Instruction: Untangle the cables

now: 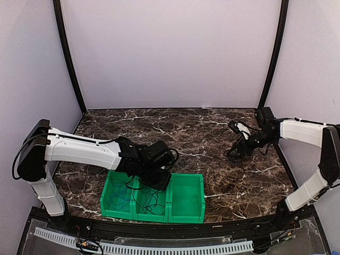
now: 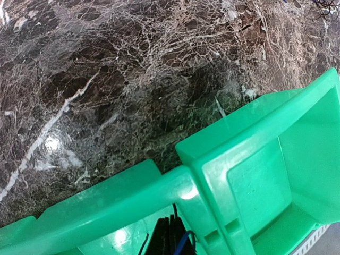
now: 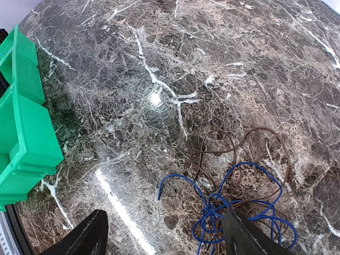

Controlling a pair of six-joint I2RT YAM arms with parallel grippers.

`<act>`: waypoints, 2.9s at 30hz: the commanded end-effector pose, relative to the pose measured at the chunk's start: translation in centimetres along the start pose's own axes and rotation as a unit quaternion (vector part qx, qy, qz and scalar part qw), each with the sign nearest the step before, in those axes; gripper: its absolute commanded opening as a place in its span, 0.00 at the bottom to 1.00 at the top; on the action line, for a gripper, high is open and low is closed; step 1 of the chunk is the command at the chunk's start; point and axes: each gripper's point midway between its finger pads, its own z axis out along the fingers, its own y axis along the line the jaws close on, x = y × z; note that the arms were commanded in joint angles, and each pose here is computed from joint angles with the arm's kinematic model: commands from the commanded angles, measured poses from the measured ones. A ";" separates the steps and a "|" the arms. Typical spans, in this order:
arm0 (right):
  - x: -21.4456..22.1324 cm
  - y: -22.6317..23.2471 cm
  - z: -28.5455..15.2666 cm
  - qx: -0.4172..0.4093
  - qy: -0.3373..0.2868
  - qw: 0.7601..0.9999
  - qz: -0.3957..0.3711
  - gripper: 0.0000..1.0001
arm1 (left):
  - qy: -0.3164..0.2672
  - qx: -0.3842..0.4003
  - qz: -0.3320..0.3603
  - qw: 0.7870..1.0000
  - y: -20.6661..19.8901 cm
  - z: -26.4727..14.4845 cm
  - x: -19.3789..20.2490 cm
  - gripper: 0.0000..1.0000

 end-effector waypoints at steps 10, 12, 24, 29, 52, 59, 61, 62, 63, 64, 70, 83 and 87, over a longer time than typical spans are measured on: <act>-0.4 0.8 -0.1 -0.013 -0.011 1.000 -0.011 0.76 | 0.030 -0.043 0.006 0.999 1.8 -1.5 0.9 0.08; -0.4 0.8 -0.1 -0.013 -0.011 1.000 -0.011 0.76 | 0.025 -0.055 0.014 0.998 2.0 -2.4 0.4 0.16; -0.2 1.0 -0.1 -0.017 -0.009 1.000 -0.009 0.75 | -0.041 -0.029 0.053 0.997 0.2 -9.6 -3.8 0.58; -0.2 1.0 0.0 -0.020 -0.009 1.000 -0.009 0.75 | -0.068 0.054 0.125 0.988 -1.5 -13.8 -2.3 0.59; 0.4 1.7 1.0 -0.049 0.005 0.999 -0.005 0.74 | -0.009 0.029 0.291 0.956 -2.1 -7.9 4.8 0.21; 0.4 1.8 1.1 -0.052 0.008 0.999 -0.007 0.72 | -0.019 -0.008 0.259 0.966 0.0 -5.7 3.9 0.00; 0.5 1.7 1.1 -0.049 0.010 0.999 -0.007 0.72 | -0.022 -0.021 0.244 0.969 1.0 -5.0 3.5 0.00; 0.4 1.6 1.1 -0.048 0.010 0.999 -0.007 0.72 | -0.027 -0.018 0.237 0.971 1.1 -4.6 3.5 0.00; 0.5 1.5 1.2 -0.046 0.011 0.999 -0.005 0.72 | -0.028 -0.016 0.232 0.972 1.2 -4.3 3.4 0.00; 0.5 1.4 1.2 -0.044 0.013 0.999 -0.005 0.72 | -0.032 -0.012 0.228 0.973 1.2 -4.0 3.4 0.00; 0.0 -1.0 1.2 0.012 0.020 1.000 0.010 0.71 | -0.032 -0.011 0.218 0.975 1.3 -2.3 3.5 0.00; -1.2 -5.6 -1.5 0.047 0.006 0.997 0.063 0.70 | -0.031 -0.020 0.207 0.978 0.9 -6.1 2.0 0.42; -1.6 -7.4 -2.7 0.066 0.001 0.995 0.074 0.68 | -0.032 -0.018 0.221 0.974 0.9 -8.7 1.6 0.57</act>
